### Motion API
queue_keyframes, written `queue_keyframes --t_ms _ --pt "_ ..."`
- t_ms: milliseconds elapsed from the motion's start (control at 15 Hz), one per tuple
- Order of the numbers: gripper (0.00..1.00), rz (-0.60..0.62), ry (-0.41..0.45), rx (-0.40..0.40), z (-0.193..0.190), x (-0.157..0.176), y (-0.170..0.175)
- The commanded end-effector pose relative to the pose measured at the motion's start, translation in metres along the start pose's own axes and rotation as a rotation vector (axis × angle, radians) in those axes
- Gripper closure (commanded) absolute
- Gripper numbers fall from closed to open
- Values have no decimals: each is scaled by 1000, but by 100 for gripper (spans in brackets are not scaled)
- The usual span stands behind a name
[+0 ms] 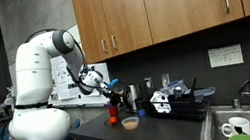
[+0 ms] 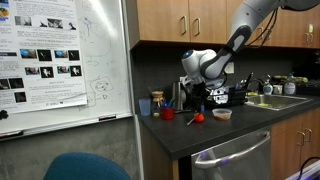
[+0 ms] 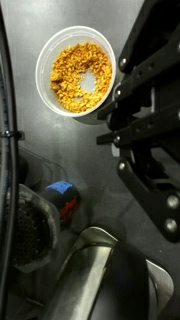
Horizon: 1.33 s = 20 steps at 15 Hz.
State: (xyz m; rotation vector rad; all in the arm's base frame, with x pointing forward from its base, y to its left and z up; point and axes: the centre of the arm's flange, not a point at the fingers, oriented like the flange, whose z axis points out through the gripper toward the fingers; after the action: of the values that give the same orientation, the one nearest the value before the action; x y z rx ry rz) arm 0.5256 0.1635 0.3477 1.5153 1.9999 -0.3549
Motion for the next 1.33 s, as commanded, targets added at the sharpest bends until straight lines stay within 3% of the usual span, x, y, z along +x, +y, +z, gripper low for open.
queue_keyframes --t_ms 0,1267 --pt "95 17 -16 -48 -3 -5 -12" --pt "95 48 22 -105 -5 -21 -37"
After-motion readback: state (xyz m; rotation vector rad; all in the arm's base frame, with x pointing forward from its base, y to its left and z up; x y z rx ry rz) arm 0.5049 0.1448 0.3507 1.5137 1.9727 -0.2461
